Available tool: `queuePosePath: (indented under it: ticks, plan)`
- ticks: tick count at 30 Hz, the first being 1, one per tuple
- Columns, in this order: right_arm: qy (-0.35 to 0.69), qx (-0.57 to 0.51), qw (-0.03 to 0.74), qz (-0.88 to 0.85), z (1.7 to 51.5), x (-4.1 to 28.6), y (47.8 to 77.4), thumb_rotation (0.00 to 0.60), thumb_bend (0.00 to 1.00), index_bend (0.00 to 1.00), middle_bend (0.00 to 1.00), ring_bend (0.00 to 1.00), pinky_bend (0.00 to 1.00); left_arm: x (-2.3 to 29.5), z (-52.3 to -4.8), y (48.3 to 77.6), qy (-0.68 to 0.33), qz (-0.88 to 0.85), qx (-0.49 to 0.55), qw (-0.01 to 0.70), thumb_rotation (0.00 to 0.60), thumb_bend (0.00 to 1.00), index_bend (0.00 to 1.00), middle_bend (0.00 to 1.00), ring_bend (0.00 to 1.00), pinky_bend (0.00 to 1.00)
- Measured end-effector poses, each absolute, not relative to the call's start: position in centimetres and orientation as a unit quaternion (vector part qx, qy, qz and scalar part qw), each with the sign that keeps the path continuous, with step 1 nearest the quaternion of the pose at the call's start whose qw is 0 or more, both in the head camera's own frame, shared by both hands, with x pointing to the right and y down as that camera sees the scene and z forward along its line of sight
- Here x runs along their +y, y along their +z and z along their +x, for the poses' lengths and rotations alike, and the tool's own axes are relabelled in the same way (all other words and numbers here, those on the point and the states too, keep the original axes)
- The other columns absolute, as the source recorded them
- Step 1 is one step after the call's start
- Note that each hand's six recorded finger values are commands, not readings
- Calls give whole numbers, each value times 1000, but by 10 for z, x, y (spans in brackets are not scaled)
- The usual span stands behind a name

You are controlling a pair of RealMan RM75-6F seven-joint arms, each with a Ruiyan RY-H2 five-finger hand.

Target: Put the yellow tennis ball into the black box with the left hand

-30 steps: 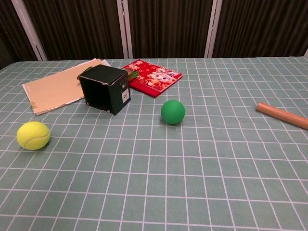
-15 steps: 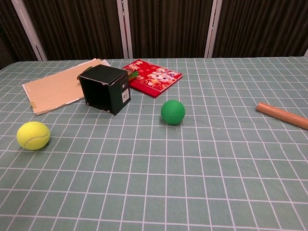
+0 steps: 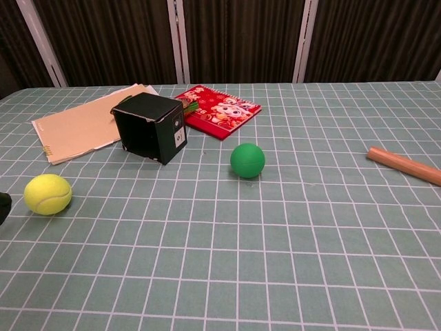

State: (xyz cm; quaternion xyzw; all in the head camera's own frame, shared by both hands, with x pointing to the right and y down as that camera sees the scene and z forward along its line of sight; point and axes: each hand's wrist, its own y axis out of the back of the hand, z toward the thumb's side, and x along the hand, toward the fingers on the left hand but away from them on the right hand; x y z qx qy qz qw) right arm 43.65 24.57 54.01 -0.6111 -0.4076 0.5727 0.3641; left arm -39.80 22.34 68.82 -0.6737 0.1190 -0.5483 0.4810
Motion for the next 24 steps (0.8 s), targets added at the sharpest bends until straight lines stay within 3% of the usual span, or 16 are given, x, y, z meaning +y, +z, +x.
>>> queuePosePath:
  ticks: [12,24]
  plan:
    - [568,-420,360,-609,442,243,535,600,318,0,0,0,0,208,-381,703,-544,-677,99,486,600,389,461,523,487,462]
    - [568,-427,357,-606,449,241,532,600,318,0,0,0,0,191,-362,712,-532,-683,96,491,600,384,398,422,391,366]
